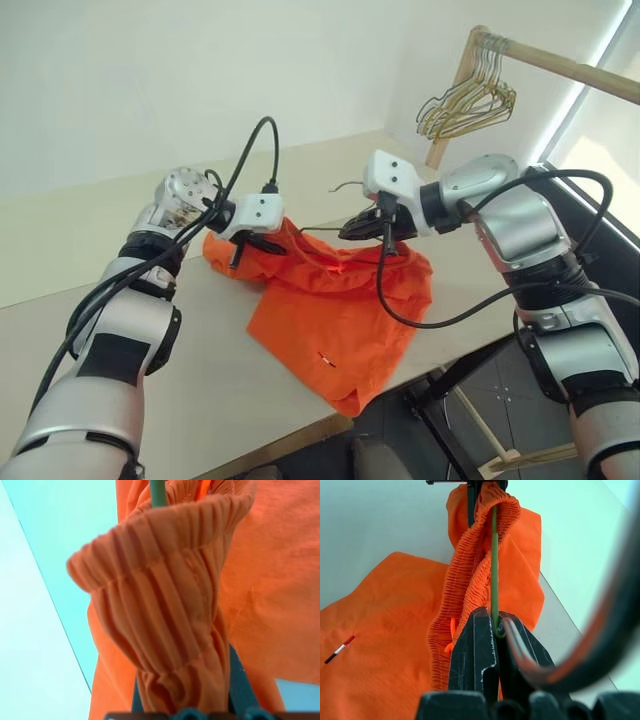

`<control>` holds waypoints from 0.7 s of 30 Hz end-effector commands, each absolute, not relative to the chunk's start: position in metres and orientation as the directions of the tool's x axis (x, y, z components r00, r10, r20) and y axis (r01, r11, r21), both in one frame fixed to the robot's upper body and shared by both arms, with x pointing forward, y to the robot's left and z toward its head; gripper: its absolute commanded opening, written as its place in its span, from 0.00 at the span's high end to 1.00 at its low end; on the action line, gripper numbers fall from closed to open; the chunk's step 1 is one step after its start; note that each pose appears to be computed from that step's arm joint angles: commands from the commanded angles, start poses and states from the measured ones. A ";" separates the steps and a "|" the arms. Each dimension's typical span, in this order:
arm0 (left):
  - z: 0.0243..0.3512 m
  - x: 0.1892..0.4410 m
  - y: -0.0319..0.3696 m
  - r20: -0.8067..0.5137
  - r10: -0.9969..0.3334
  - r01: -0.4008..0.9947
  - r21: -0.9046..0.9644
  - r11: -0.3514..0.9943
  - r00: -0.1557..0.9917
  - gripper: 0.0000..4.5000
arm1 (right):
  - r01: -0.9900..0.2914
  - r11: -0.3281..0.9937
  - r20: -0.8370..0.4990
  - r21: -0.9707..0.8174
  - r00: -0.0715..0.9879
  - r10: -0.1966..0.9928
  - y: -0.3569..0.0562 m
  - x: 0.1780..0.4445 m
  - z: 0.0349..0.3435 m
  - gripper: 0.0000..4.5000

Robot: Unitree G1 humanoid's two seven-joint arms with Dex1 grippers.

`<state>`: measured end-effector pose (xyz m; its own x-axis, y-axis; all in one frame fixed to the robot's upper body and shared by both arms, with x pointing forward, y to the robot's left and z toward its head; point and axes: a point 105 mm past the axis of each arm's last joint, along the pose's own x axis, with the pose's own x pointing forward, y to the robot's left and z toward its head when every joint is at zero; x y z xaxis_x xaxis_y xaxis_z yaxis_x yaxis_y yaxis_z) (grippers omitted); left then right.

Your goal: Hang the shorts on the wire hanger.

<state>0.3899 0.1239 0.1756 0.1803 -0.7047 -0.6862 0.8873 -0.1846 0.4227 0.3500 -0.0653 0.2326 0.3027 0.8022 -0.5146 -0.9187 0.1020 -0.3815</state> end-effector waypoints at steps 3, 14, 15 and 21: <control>0.184 0.387 0.130 -0.685 -0.708 0.884 0.425 -0.195 0.173 1.00 | -0.873 0.101 -0.474 -0.477 0.352 0.807 -0.067 0.349 0.258 0.82; 0.179 0.384 0.151 -0.662 -0.725 0.927 0.365 -0.090 0.191 1.00 | -0.862 0.199 -0.450 -0.466 0.424 0.786 -0.100 0.342 0.266 0.00; 0.178 0.384 0.152 -0.661 -0.726 0.928 0.363 -0.085 0.192 1.00 | -0.861 0.210 -0.447 -0.463 0.431 0.784 -0.105 0.341 0.267 0.00; 0.174 0.385 0.154 -0.644 -0.735 0.935 0.353 -0.038 0.213 1.00 | -0.851 0.292 -0.433 -0.436 0.483 0.761 -0.142 0.324 0.277 0.00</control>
<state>0.3816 0.1531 0.1595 0.1709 -0.7092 -0.6840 0.9493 -0.0674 0.3071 0.3343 -0.1339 0.2572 0.4622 0.7480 -0.4763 -0.8712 0.2827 -0.4014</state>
